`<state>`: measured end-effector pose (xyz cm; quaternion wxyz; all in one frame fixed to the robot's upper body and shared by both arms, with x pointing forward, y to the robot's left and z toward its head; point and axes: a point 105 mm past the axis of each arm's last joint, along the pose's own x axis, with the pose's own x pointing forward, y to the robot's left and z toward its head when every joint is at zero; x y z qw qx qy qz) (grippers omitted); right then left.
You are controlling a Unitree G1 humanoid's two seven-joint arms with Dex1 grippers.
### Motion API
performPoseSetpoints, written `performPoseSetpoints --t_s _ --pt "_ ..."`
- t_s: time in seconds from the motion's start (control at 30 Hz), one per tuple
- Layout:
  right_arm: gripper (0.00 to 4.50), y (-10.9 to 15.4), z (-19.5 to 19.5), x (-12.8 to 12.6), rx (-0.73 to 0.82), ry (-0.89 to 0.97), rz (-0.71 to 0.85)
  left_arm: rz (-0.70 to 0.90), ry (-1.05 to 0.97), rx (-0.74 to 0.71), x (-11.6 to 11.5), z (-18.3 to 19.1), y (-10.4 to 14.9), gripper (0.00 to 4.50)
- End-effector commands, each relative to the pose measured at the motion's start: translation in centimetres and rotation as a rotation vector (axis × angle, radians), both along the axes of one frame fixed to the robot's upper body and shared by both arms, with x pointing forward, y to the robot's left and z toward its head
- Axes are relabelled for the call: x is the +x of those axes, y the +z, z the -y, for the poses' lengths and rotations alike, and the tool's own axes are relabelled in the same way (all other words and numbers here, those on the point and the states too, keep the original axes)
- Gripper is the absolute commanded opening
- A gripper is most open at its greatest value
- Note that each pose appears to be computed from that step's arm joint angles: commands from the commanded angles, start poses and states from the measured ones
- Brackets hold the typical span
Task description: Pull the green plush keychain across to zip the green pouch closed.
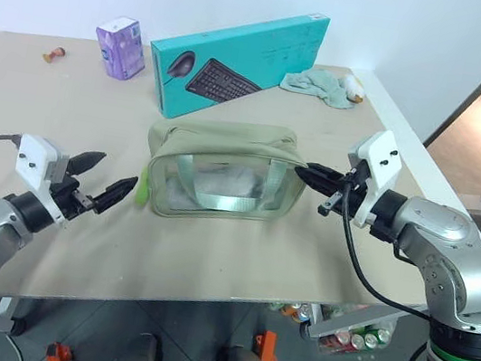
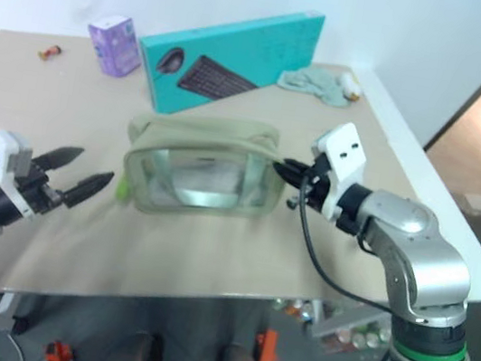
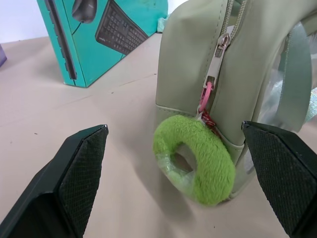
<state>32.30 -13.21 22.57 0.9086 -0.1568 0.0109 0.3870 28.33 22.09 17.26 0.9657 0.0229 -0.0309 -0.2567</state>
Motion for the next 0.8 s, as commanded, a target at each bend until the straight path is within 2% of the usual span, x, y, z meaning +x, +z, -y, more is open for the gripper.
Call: performPoseSetpoints --t_s 0.03,0.5,0.57,0.8 --pt "0.05 0.3 -0.6 -0.1 -0.007 0.028 0.021 0.037 -0.002 0.003 -0.3 0.8 0.3 4.5" --pt "0.05 0.5 -0.5 0.0 -0.016 0.019 0.035 -0.031 -0.059 -0.019 0.6 2.5 -2.0 4.5" --pt "0.0 0.5 -0.5 0.0 -0.016 0.018 0.035 -0.046 -0.067 -0.014 0.7 2.5 -2.3 3.98" --pt "0.0 0.5 -0.4 -0.1 -0.019 0.016 0.036 -0.079 -0.078 -0.058 1.1 2.1 -2.9 1.52"
